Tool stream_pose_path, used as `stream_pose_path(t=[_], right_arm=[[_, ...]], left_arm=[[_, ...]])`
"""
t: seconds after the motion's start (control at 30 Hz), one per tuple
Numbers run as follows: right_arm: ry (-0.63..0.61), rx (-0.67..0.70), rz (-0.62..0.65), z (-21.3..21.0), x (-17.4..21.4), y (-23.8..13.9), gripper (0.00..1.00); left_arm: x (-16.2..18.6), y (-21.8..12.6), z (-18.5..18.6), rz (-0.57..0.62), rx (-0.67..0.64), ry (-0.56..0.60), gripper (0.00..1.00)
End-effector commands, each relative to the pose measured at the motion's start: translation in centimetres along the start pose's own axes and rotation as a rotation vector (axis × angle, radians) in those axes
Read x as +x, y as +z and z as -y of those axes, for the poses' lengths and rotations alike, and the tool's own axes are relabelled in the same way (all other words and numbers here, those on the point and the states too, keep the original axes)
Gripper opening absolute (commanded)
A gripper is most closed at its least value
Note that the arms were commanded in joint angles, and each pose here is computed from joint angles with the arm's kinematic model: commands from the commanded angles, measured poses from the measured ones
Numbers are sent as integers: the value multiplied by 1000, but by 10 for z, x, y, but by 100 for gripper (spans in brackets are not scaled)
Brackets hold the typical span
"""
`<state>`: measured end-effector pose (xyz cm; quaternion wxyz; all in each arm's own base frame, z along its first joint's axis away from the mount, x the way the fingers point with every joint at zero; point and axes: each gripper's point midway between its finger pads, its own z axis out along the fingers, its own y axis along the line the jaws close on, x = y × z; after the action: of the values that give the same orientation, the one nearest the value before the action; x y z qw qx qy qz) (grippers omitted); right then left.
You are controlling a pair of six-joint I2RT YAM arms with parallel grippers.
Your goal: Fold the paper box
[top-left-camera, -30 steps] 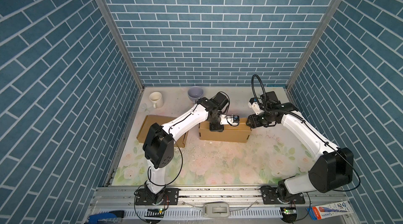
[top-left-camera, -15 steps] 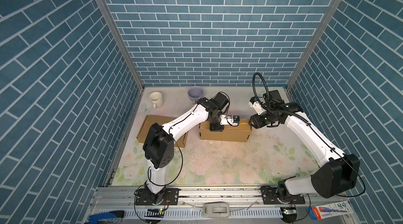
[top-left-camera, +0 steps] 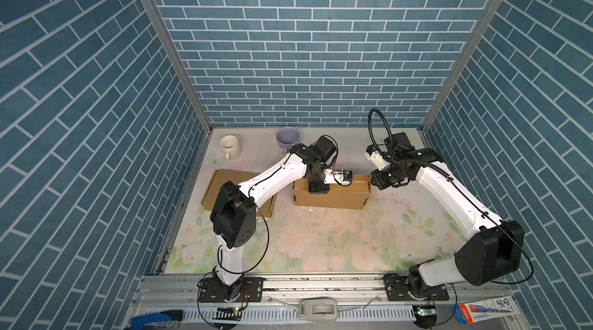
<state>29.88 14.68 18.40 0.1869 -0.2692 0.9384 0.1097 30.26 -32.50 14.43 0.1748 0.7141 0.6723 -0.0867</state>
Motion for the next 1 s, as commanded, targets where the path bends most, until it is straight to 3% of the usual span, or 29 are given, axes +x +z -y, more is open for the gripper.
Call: stream_pose_path(t=[0.0, 0.17, 0.4, 0.63, 0.97], right_arm=[[37, -14, 58, -7, -14, -19, 10], [116, -49, 88, -13, -19, -22, 6], [186, -38, 123, -11, -22, -27, 15], [209, -61, 125, -15, -25, -24, 5], [282, -68, 131, -14, -21, -15, 0]], left_arm=[[27, 44, 16, -86, 110, -18, 31], [26, 45, 17, -84, 115, -22, 29], [26, 46, 17, -81, 120, -24, 29], [27, 47, 18, -84, 121, -26, 28], [28, 48, 18, -82, 121, -35, 28]])
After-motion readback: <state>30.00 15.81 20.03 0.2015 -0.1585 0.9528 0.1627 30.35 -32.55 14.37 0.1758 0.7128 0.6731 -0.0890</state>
